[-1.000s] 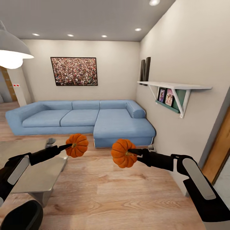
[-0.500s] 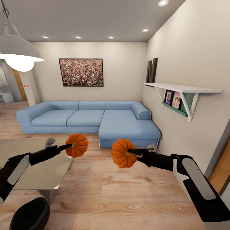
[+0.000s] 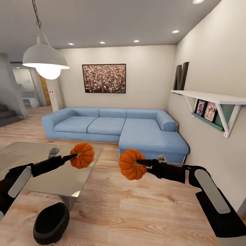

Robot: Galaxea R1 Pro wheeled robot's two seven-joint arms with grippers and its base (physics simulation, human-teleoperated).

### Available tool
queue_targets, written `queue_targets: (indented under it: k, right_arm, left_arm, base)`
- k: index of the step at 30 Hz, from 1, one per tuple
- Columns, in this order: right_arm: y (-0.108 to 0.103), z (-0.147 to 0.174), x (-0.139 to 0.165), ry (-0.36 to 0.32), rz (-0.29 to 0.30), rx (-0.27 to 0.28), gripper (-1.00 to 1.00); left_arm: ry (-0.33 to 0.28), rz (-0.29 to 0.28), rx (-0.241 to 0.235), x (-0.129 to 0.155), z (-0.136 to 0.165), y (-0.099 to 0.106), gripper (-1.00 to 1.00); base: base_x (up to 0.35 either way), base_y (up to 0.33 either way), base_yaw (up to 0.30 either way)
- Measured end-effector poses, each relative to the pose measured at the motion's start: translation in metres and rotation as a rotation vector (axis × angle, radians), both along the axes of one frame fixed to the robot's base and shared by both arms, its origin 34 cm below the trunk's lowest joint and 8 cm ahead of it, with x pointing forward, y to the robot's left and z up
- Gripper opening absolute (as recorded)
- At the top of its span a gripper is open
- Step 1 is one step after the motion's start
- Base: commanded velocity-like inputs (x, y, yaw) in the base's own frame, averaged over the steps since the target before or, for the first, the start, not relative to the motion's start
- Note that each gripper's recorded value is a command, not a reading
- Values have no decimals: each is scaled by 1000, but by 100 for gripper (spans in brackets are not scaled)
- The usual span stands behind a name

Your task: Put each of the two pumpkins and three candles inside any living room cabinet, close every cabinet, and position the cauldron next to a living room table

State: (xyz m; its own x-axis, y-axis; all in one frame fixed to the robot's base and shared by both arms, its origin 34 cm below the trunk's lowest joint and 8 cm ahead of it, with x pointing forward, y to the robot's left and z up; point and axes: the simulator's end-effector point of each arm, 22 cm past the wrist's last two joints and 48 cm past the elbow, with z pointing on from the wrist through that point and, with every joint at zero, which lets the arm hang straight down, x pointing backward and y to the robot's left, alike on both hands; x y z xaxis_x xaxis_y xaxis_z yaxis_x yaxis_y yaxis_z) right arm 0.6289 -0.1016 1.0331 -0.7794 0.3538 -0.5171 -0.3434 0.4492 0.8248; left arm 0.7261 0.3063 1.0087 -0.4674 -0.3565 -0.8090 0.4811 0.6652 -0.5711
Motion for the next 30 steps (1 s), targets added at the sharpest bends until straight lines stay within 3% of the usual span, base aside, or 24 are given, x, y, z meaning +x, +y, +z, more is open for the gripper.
queue_targets:
  k: [30]
  right_arm:
    - [1, 45, -1, -1, 1, -6, -100]
  left_arm:
    - [0, -1, 1, -1, 45, 0, -100]
  base:
    - [0, 0, 287]
